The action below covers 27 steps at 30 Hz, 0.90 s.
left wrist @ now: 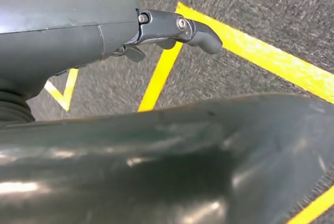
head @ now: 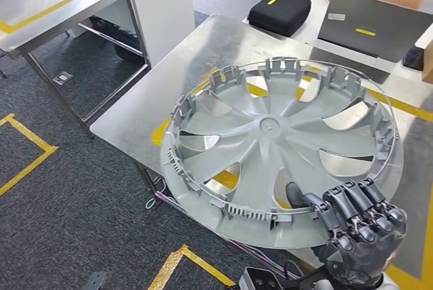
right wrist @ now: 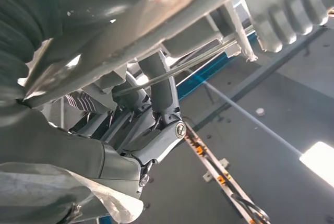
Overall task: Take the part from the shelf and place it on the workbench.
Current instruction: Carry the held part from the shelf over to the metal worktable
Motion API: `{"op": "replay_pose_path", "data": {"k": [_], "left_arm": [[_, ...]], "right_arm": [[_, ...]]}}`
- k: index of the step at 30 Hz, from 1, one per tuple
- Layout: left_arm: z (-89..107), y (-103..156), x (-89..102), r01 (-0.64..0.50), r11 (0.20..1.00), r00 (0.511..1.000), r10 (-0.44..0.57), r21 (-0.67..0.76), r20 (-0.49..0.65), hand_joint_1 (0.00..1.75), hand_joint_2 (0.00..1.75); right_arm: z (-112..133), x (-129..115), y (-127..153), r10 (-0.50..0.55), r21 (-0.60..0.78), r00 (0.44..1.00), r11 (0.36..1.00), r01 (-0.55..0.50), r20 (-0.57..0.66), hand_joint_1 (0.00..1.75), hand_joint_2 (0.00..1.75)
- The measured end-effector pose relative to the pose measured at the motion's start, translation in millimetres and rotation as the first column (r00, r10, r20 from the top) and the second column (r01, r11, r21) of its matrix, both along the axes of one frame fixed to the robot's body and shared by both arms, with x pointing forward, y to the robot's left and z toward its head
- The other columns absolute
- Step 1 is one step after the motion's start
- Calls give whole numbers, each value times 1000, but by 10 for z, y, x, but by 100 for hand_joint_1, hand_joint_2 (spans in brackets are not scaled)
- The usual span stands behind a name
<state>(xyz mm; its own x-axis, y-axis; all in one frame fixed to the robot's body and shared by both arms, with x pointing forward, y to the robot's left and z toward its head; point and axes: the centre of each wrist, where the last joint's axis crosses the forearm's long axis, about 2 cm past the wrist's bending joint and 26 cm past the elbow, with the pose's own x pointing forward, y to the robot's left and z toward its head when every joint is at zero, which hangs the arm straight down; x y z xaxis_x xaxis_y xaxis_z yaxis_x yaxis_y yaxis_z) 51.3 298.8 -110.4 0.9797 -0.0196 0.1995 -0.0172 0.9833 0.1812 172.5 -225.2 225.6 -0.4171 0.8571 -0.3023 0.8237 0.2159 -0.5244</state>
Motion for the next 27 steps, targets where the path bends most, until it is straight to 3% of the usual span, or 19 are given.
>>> {"op": "replay_pose_path", "data": {"k": [27], "left_arm": [[0,-28,5,8,1000,1000,-8,-20,-1,0,0]], "right_arm": [[-26,5,6,2,-1,1000,1000,-2,-11,175,175]]}}
